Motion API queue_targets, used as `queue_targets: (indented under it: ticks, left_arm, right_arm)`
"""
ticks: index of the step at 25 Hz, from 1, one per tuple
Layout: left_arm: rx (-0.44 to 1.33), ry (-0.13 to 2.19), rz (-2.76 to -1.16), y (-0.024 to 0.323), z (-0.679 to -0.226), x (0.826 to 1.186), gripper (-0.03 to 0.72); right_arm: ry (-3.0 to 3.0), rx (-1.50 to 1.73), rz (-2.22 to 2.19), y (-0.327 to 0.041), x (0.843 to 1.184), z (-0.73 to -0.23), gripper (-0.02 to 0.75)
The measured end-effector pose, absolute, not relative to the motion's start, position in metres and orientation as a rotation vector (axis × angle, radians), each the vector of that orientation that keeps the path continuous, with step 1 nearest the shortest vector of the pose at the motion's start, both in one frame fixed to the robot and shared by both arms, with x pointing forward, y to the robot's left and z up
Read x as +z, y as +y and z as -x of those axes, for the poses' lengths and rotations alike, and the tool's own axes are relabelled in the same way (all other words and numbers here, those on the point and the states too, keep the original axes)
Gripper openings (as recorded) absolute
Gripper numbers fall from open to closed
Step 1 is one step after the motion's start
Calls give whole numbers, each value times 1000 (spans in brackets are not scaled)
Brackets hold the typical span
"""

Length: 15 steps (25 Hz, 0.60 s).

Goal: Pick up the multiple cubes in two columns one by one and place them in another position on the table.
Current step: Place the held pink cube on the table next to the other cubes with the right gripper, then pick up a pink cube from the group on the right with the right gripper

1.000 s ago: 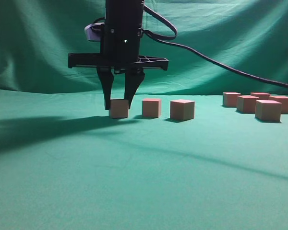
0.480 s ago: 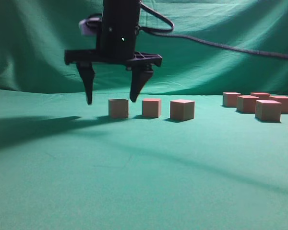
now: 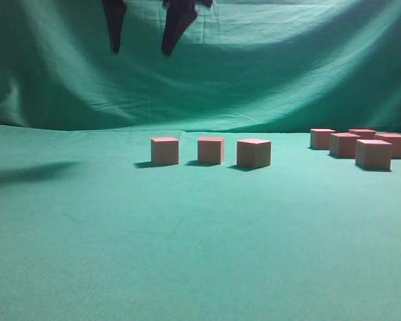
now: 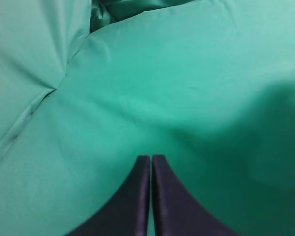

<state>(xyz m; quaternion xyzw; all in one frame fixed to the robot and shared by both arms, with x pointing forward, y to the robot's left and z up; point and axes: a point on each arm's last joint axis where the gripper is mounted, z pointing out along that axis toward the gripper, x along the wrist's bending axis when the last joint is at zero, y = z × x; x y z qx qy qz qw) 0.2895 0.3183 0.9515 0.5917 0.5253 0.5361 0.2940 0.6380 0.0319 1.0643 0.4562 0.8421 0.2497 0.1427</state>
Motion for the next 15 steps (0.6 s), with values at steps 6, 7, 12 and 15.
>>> queue_targets:
  ticks: [6, 7, 12, 15]
  left_arm:
    - [1427, 1399, -1575, 318, -290, 951, 0]
    - [1427, 1399, -1575, 318, -290, 951, 0]
    - [1427, 1399, -1575, 318, -290, 951, 0]
    - [1427, 1399, -1575, 318, -290, 951, 0]
  right_arm:
    - [2385, 808, -1279, 15, 1125, -619, 529]
    - [2376, 832, -1276, 13, 1133, -616, 529]
    - [2338, 909, -1254, -5, 1176, -593, 529]
    - [2318, 880, -1251, -29, 1196, -574, 529]
